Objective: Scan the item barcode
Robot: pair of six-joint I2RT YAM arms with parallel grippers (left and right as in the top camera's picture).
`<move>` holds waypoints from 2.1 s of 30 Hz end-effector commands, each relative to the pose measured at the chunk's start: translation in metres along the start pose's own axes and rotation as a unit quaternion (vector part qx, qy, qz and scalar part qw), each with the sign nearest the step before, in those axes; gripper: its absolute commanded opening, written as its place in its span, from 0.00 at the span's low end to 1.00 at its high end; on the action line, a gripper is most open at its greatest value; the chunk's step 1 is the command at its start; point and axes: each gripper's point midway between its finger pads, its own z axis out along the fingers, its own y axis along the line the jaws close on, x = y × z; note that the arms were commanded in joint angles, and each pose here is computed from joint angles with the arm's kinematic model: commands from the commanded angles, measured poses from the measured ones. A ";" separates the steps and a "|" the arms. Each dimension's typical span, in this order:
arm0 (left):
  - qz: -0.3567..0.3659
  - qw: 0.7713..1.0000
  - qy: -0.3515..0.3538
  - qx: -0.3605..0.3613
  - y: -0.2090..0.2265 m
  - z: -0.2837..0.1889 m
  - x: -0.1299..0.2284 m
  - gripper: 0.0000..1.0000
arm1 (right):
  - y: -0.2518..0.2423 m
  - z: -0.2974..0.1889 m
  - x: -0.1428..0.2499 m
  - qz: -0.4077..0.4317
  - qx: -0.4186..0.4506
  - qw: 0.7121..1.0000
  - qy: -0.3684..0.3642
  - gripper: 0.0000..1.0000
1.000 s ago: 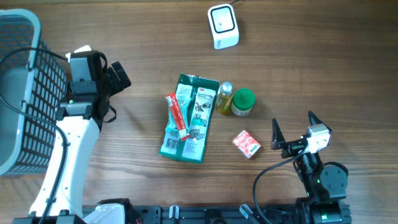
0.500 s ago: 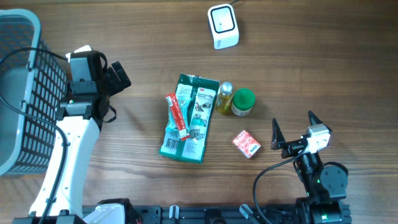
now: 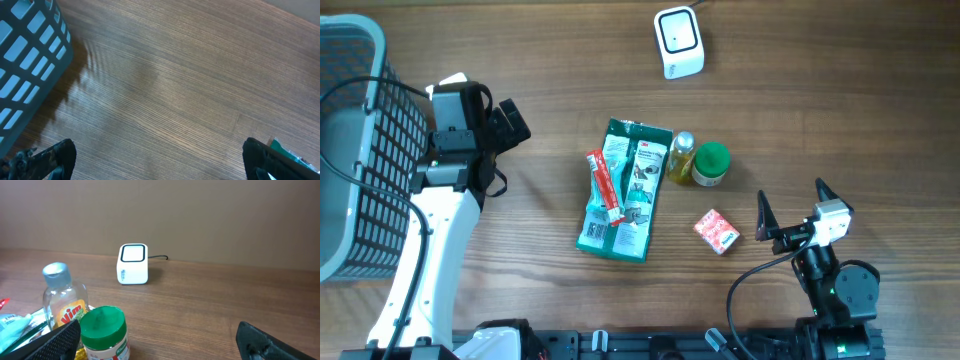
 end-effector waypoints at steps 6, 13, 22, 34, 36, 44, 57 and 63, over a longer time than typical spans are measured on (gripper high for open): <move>0.003 1.000 -0.009 -0.003 0.002 -0.003 -0.006 1.00 | -0.002 0.000 -0.002 0.000 0.005 1.000 -0.005 1.00; 0.003 1.000 -0.009 -0.003 0.002 -0.003 -0.006 1.00 | -0.002 0.000 -0.002 0.000 0.005 1.000 -0.005 1.00; 0.003 1.000 -0.009 -0.003 0.002 -0.003 -0.006 1.00 | -0.002 0.000 -0.002 0.000 0.005 1.000 -0.005 1.00; 0.003 1.000 -0.009 -0.003 0.002 -0.003 -0.006 1.00 | -0.002 0.000 -0.002 0.000 0.005 1.000 -0.005 1.00; 0.003 1.000 -0.009 -0.003 0.002 -0.003 -0.006 1.00 | -0.002 0.000 -0.002 0.000 0.005 1.000 -0.005 1.00; 0.003 1.000 -0.009 -0.003 0.002 -0.003 -0.006 1.00 | -0.002 0.000 -0.002 0.000 0.005 1.000 -0.005 1.00; 0.003 1.000 -0.009 -0.003 0.002 -0.003 -0.006 1.00 | 0.033 -0.015 -0.035 0.074 -0.091 0.993 0.010 1.00; 0.003 1.000 -0.009 -0.003 0.002 -0.003 -0.006 1.00 | 0.037 -0.040 -0.120 0.090 -0.089 0.990 0.061 1.00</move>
